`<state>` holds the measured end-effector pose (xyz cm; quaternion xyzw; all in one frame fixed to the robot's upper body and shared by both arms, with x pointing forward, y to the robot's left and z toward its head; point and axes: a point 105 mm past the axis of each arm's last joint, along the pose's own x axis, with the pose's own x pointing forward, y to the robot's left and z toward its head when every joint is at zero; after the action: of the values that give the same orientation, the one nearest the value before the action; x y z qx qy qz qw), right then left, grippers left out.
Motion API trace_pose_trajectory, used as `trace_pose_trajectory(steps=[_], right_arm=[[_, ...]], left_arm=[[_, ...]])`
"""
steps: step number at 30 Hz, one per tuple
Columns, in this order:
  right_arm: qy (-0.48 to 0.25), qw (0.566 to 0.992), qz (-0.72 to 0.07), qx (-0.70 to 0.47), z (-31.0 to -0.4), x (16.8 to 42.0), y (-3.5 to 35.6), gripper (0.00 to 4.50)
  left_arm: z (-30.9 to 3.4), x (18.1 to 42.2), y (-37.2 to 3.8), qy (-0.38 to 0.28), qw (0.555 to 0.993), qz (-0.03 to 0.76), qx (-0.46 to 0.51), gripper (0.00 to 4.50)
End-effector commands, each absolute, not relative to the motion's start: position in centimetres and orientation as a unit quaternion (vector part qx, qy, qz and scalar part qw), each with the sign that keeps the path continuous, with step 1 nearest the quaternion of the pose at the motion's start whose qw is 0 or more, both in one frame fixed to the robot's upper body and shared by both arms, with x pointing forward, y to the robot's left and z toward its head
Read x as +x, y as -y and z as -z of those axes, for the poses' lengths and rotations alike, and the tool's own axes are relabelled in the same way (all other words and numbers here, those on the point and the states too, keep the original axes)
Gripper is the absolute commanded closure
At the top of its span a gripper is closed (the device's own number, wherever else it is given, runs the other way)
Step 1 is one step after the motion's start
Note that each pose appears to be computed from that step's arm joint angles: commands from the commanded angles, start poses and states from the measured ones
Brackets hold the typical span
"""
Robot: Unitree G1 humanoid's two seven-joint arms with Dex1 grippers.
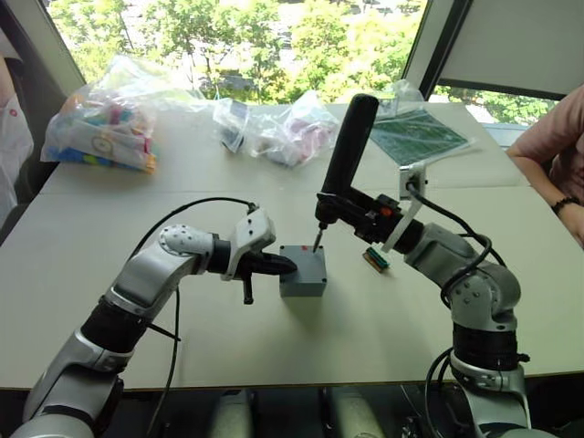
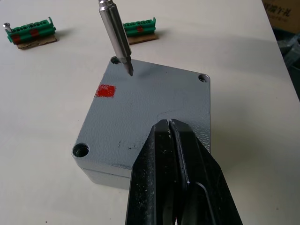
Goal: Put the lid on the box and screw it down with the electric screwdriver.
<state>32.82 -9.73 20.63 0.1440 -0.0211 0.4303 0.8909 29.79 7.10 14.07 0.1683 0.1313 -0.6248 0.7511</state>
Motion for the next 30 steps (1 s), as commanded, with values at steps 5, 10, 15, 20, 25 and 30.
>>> trace_pose_trajectory(steps=[5,10,15,20,25,30], right_arm=[[0.066,0.898,-0.416,0.126,-22.1,33.1,10.8,2.69],[0.055,0.898,-0.420,0.119,-21.6,33.1,11.1,2.69],[0.045,0.899,-0.423,0.106,-21.1,33.1,11.2,2.69],[0.036,0.899,-0.430,0.069,-20.1,32.9,10.9,2.69],[0.006,0.892,-0.453,0.007,-17.1,31.8,9.6,2.69],[-0.050,0.903,-0.426,-0.007,-14.0,32.2,9.7,2.69]], left_arm=[[-13.8,29.5,-7.3,-0.140,0.749,0.625,0.170,4.50],[-13.8,29.3,-7.3,-0.141,0.748,0.626,0.169,4.50],[-13.8,29.3,-7.2,-0.141,0.748,0.626,0.168,4.50],[-13.7,29.3,-7.2,-0.142,0.748,0.626,0.167,4.50],[-13.6,29.3,-7.2,-0.144,0.749,0.625,0.170,4.50],[-13.4,29.3,-7.3,-0.145,0.749,0.624,0.170,4.50]])
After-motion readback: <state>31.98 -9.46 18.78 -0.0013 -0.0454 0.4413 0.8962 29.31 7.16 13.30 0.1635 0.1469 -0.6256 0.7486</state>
